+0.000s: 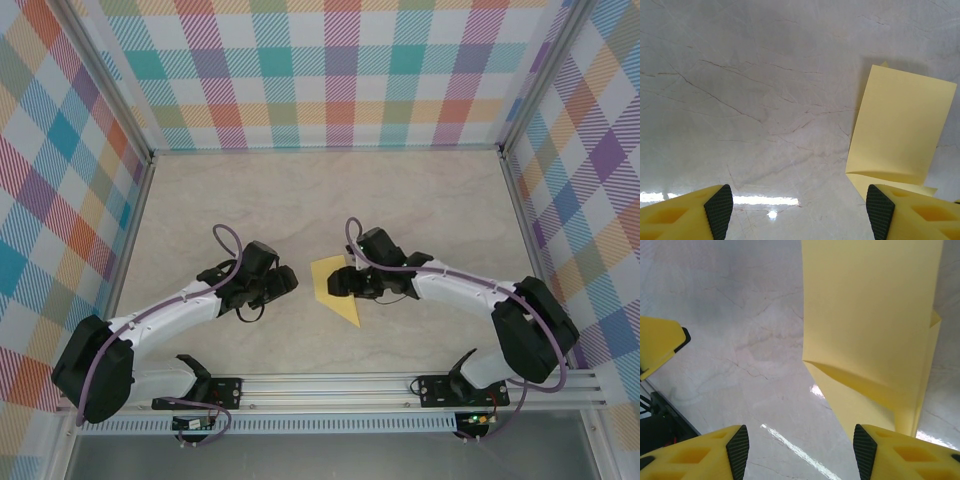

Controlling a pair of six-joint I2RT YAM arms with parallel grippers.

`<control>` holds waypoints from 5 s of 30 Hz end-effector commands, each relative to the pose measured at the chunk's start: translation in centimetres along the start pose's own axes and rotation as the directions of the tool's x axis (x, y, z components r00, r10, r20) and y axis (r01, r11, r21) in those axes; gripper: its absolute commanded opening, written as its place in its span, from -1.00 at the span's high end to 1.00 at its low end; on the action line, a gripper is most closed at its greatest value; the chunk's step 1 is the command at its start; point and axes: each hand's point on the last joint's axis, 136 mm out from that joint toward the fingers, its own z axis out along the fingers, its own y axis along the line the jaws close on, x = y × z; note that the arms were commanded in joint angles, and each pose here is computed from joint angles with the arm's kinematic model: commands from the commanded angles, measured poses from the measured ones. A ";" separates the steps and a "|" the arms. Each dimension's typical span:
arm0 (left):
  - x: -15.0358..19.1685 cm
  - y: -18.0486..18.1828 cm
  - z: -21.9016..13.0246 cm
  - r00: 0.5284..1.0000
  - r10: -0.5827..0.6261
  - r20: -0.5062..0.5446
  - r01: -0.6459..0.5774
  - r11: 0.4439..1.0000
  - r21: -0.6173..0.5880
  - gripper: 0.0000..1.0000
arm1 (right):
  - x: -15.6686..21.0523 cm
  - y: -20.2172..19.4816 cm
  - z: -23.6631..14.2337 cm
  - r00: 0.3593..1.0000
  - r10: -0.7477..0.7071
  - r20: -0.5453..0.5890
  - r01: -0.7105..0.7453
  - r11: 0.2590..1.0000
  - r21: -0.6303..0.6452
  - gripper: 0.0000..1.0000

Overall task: Fold a paper plane with a square sheet of paper (pick it up from the middle)
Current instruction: Turn over the paper at the center of the table, then fold the wing for the fifth time at the center of the table.

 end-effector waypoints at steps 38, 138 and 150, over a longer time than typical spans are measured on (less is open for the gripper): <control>1.0 -3.4 3.5 0.989 -0.034 -0.144 0.049 0.993 0.106 -0.57 | 0.1 -1.7 1.3 0.988 0.129 -0.090 -0.138 0.985 -0.108 0.50; 0.7 -9.4 9.3 0.934 -0.026 -0.357 0.151 0.932 0.328 0.14 | 0.8 -7.2 3.6 0.938 0.313 -0.147 -0.337 0.923 -0.184 0.49; 0.9 -9.9 9.4 0.927 -0.019 -0.374 0.158 0.925 0.345 0.16 | 0.5 -7.1 3.4 0.942 0.306 -0.142 -0.329 0.926 -0.184 0.49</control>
